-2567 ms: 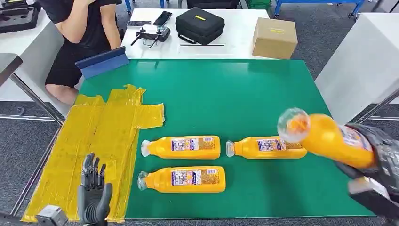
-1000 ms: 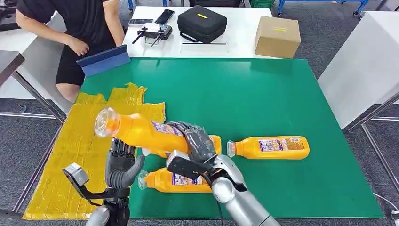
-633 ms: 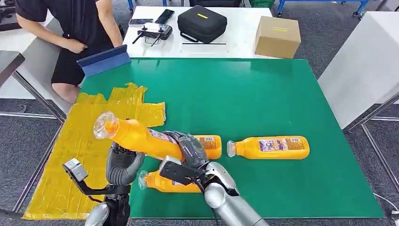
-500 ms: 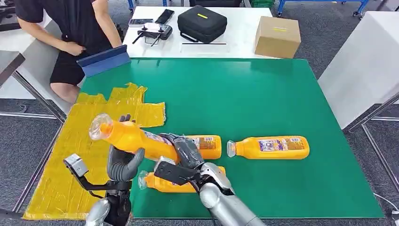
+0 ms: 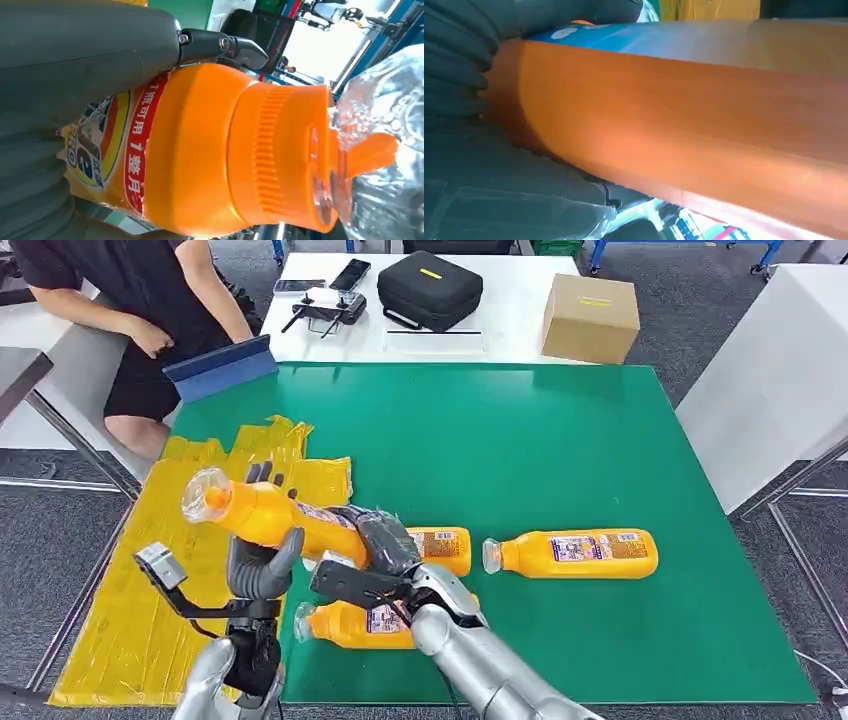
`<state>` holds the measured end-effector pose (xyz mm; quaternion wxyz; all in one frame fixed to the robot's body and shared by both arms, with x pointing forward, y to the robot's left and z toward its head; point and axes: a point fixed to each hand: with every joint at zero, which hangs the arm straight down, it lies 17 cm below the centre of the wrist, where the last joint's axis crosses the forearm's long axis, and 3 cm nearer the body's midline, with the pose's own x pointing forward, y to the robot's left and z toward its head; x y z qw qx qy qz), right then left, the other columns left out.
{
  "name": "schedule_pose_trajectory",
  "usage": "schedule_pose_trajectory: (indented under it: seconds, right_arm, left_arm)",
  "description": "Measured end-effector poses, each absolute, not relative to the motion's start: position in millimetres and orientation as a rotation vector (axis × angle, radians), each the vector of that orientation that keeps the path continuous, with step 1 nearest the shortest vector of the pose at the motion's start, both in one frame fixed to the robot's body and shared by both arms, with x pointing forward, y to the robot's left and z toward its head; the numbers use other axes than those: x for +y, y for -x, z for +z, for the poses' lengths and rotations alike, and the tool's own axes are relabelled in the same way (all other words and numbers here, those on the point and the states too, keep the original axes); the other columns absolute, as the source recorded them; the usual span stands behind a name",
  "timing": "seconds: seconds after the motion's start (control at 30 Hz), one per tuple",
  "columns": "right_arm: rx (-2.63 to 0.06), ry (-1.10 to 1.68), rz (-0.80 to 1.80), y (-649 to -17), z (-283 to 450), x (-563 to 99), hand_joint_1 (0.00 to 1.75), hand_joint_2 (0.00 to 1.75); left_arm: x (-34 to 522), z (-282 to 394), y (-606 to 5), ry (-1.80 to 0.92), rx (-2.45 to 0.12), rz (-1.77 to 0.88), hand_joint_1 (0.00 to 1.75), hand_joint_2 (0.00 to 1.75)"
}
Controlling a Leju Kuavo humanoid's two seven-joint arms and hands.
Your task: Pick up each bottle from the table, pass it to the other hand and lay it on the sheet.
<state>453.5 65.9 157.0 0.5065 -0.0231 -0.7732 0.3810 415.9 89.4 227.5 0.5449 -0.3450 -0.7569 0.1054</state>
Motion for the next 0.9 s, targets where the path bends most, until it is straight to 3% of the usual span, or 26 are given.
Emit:
schedule_pose_trajectory:
  seconds: [0.2, 0.23, 0.27, 0.33, 0.9]
  right_arm:
    - [-1.862, 0.072, 0.939, -457, 158, 69, 1.59, 1.75]
    - [-1.866, 0.074, 0.942, -459, 160, 71, 1.57, 1.75]
    - [-1.868, 0.081, 0.945, -460, 162, 72, 1.54, 1.75]
    - [-1.867, 0.086, 0.939, -463, 164, 73, 1.57, 1.75]
    - [-1.858, 0.083, 0.966, -466, 157, 81, 1.61, 1.75]
  left_arm:
    - [89, 227, -419, 0.821, -1.789, 0.253, 0.0, 1.75]
    - [89, 227, -420, 0.823, -1.787, 0.254, 0.91, 1.75]
    - [89, 227, -421, 0.827, -1.787, 0.257, 1.68, 1.75]
    - [89, 230, -424, 0.838, -1.788, 0.264, 1.75, 1.75]
    - [93, 227, -431, 0.876, -1.776, 0.302, 1.75, 1.75]
